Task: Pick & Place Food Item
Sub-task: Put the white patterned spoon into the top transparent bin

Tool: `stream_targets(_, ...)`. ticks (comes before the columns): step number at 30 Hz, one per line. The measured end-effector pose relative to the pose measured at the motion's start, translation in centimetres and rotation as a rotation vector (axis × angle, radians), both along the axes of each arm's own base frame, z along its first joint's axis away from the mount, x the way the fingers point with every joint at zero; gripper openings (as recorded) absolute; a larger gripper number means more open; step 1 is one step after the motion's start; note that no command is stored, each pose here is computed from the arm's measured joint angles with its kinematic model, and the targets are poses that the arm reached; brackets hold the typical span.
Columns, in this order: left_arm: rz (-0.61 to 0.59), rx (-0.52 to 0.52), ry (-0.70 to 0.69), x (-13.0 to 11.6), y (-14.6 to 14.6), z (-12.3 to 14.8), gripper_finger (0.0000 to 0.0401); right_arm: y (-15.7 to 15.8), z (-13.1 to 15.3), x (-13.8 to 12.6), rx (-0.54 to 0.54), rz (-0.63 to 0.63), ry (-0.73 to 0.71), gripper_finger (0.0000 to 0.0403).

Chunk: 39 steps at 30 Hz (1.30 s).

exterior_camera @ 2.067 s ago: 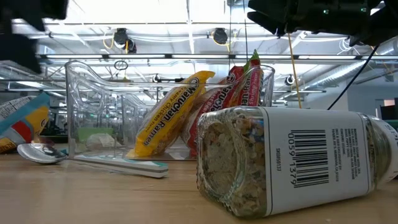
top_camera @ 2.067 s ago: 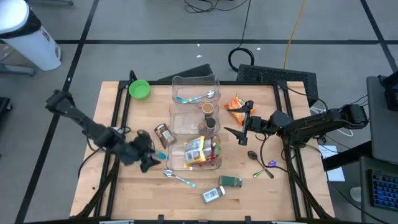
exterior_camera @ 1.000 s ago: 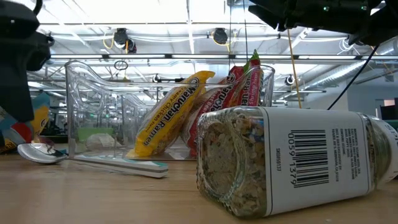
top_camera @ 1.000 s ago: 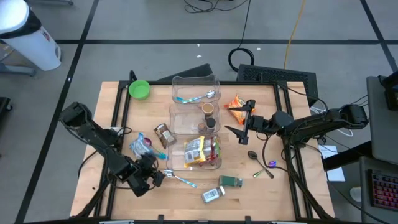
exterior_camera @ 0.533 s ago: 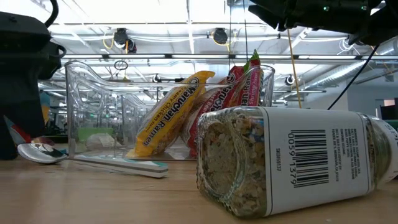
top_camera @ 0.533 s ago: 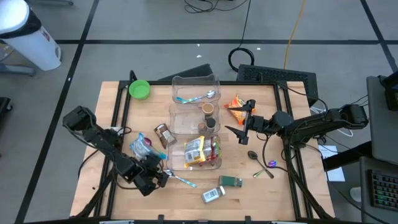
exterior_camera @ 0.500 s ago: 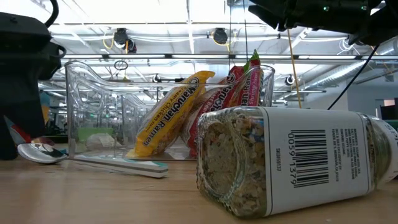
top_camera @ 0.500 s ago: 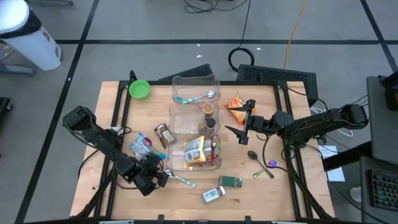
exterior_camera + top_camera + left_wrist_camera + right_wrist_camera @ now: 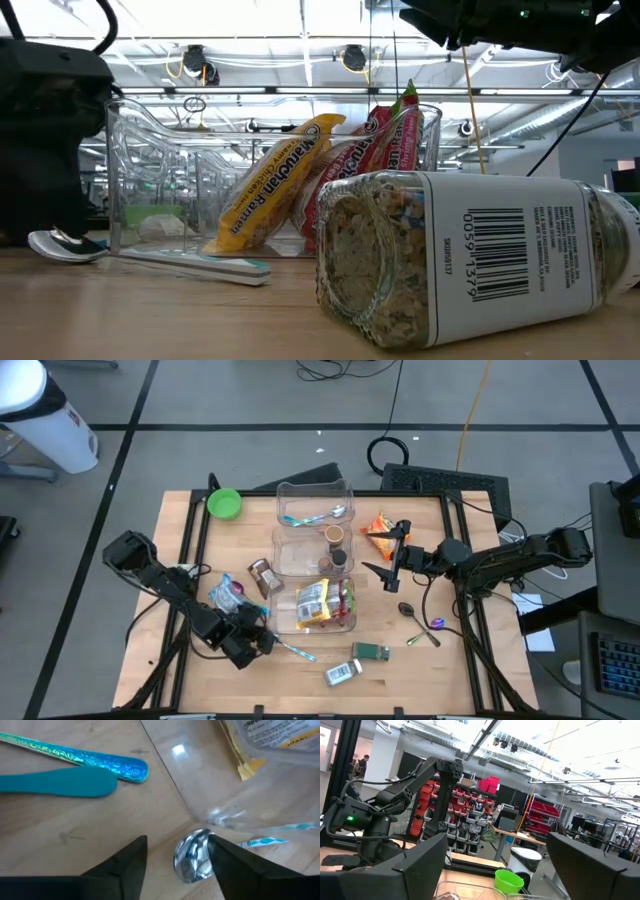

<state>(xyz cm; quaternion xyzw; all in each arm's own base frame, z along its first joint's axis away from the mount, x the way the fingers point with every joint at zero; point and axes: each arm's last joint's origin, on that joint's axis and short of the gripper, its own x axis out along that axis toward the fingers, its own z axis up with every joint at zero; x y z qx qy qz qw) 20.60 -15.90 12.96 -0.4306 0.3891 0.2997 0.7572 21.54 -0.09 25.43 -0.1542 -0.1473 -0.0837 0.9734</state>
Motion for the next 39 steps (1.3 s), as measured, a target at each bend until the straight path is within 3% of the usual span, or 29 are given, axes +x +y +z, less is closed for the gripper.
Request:
stream_targets(14, -0.044, -0.032, 0.049, 0.2, 0.2, 0.0, 0.0123, 0.0, 0.0, 0.0, 0.0, 0.0, 0.0, 0.0334)
stream_targets(19, -0.113, -0.051, 0.089, 0.2, 0.2, -0.1, 0.0059, 0.0, 0.0, 0.0, 0.0, 0.0, 0.0, 0.0334)
stream_targets(22, -0.164, -0.127, 0.097, 0.4, -0.1, 0.3, 0.0014, 0.0, 0.0, 0.0, 0.0, 0.0, 0.0, 0.0334)
stream_targets(25, -0.245, -0.202, 0.111, 0.3, -0.3, 0.9, 0.0012, 0.0, 0.0, 0.0, 0.0, -0.001, 0.0, 0.0334)
stream_targets(31, -0.281, -0.247, 0.05, 0.0, -0.5, 3.8, 0.0005, 0.0, 0.0, 0.0, 0.001, -0.004, 0.0, 0.0334)
stream_targets(39, -0.253, -0.167, 0.066, -0.5, 0.0, 10.2, 0.0002, 0.0, 0.0, 0.0, 0.003, 0.0, 0.0, 0.0334)
